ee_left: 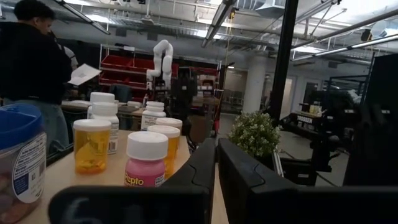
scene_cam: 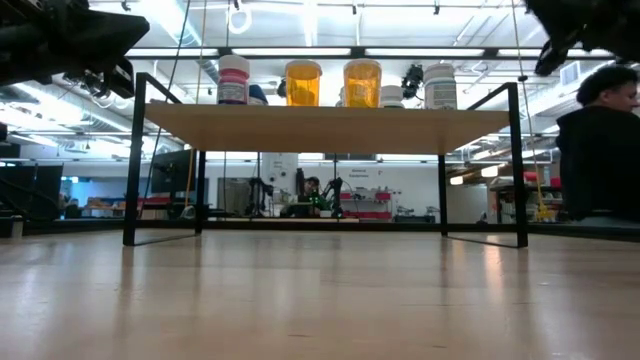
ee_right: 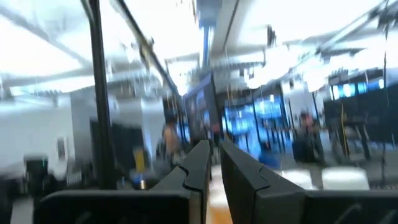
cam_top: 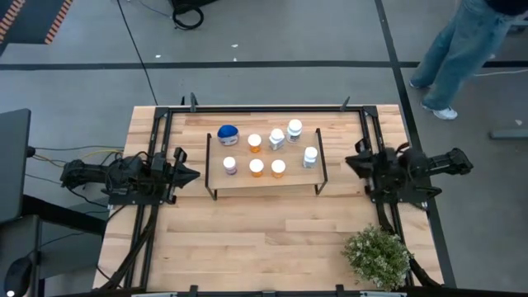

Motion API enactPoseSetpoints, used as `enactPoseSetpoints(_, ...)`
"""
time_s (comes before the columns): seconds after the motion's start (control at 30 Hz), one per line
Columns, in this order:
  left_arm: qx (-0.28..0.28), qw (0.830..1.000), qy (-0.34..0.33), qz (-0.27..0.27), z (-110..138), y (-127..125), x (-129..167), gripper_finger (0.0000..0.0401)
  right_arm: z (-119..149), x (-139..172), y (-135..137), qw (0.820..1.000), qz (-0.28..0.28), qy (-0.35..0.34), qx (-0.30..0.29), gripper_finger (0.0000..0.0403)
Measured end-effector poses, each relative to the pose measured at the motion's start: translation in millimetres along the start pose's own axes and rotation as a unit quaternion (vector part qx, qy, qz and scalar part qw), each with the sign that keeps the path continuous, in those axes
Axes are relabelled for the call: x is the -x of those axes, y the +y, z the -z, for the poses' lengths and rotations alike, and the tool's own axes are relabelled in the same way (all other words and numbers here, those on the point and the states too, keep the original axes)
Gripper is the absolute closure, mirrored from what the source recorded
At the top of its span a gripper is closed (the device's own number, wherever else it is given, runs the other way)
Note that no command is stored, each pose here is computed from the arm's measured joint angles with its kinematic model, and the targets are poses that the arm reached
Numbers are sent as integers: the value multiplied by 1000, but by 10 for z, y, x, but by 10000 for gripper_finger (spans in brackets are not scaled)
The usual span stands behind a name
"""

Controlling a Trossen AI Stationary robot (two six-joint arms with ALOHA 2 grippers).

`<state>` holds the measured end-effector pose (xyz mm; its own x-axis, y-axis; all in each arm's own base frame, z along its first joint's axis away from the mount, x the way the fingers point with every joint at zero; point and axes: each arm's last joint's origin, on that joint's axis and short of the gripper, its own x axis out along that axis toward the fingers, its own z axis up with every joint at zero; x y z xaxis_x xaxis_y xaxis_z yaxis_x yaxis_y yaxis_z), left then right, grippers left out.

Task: Pick and place medicine bottles onto shelf by color
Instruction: Return to Home Position

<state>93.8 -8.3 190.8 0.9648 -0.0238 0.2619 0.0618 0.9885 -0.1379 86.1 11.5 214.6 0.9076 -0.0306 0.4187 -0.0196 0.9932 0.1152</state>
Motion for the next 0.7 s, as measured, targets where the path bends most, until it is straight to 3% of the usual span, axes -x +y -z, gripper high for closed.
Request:
enactPoseSetpoints(0.4, 0, 1000, 0, 0, 0, 0, 0, 366, -366, 69, -6, 981, -5, -188, -41, 356)
enactPoseSetpoints(0.7, 0, 1000, 0, 0, 0, 0, 0, 378, -398, 82, -8, 978, -5, -205, -45, 356)
